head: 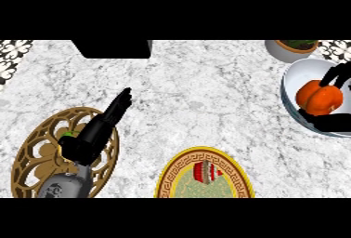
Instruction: Pick the squash from the plate and place it in the bowl
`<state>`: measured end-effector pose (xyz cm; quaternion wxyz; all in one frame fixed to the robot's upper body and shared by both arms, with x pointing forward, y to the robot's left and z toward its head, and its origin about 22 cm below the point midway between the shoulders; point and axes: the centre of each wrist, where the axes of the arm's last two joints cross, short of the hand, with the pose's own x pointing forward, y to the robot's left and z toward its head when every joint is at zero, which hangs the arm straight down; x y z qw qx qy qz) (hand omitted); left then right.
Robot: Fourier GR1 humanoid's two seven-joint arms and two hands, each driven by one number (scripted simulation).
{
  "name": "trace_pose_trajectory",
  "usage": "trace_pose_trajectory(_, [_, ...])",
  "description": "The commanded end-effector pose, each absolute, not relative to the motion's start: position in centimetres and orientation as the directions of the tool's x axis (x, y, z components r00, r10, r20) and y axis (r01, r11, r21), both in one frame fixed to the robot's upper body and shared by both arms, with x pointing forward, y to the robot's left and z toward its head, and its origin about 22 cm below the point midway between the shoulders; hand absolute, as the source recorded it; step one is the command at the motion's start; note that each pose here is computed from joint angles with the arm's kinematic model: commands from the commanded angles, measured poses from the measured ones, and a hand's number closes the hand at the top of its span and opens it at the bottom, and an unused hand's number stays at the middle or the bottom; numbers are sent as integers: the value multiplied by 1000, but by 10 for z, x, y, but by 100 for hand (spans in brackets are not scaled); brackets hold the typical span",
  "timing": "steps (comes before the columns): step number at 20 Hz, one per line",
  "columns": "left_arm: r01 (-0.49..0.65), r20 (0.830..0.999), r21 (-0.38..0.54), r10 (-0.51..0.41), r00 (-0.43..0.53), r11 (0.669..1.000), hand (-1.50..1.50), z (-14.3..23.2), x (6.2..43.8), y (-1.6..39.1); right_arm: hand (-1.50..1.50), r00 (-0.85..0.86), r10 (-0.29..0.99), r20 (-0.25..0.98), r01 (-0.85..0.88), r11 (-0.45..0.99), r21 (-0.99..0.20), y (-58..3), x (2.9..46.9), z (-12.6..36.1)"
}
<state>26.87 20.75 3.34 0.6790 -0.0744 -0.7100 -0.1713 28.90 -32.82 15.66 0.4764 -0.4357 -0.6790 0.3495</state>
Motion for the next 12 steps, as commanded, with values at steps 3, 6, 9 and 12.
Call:
trace_pose_trajectory(3, [343,990,138,-122,-69,929,0,23,256,214,150,-121,948,293,364,317,-876,-371,328,145])
trace_pose_trajectory(6, [339,988,154,-140,-65,928,0,17,275,185,150,-95,959,268,321,284,-903,-376,344,127])
trace_pose_trajectory(9, [366,989,141,-118,-86,920,0,33,267,186,150,8,964,265,94,263,-960,-394,351,119])
trace_pose_trajectory(12, [366,990,140,-120,-78,920,0,41,276,195,150,43,933,356,-72,358,-931,-403,356,105])
